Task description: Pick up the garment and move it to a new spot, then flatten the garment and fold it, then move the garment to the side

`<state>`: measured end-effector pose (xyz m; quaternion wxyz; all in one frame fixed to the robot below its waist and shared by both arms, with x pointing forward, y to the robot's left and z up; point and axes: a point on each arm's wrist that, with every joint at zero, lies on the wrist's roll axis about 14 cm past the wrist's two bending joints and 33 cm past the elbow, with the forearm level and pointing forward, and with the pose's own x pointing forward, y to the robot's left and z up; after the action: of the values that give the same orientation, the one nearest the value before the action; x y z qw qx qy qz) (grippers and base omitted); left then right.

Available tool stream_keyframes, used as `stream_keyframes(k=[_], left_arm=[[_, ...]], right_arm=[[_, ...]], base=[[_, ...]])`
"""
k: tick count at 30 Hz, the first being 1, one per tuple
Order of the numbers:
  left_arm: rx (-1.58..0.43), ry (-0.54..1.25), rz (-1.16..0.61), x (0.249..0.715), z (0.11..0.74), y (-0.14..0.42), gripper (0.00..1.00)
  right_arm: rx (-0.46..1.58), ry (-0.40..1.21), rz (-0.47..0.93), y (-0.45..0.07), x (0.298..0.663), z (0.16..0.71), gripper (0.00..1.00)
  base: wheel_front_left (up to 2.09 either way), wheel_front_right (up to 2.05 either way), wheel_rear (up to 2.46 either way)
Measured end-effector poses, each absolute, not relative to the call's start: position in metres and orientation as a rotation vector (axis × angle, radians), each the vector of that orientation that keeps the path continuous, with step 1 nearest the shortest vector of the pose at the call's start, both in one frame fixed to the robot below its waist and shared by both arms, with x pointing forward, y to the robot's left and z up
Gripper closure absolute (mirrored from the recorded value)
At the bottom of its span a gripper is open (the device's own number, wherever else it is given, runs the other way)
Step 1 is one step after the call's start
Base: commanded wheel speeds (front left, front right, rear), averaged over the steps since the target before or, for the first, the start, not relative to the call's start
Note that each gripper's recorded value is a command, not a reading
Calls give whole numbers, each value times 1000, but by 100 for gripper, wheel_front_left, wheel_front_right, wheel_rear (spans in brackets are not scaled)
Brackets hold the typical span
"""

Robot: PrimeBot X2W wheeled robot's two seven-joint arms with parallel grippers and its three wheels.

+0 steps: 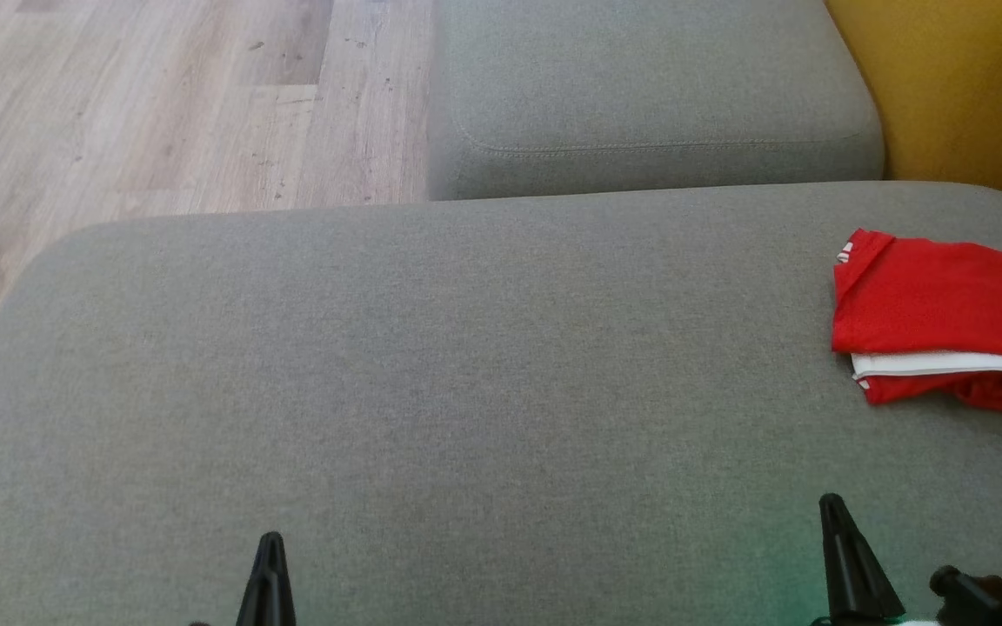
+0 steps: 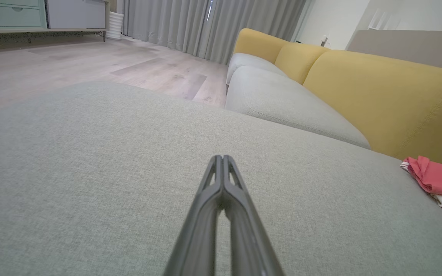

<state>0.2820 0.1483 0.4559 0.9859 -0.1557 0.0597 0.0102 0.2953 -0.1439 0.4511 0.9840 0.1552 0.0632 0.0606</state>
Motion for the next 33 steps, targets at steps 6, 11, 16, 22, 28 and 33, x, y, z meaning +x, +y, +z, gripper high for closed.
stream_keyframes(k=[6, 11, 16, 22, 28, 33], left_arm=[[-382, 141, 37, 285, 452, 153, 100], [-439, 147, 43, 290, 452, 154, 100], [-509, 166, 52, 294, 450, 156, 100], [-581, 165, 60, 300, 451, 159, 100], [-639, 178, 68, 304, 449, 161, 100], [-698, 188, 74, 307, 448, 162, 100]], right_arm=[[382, 135, 96, -148, 299, 451, 100], [442, 143, 74, -152, 301, 449, 100], [512, 136, 56, -155, 309, 453, 100], [582, 146, 29, -160, 310, 450, 100], [640, 144, 15, -163, 316, 452, 100], [700, 142, 1, -166, 320, 453, 100]], base=[[0, 0, 0], [0, 0, 0], [0, 0, 0], [0, 0, 0], [0, 0, 0], [0, 0, 0]])
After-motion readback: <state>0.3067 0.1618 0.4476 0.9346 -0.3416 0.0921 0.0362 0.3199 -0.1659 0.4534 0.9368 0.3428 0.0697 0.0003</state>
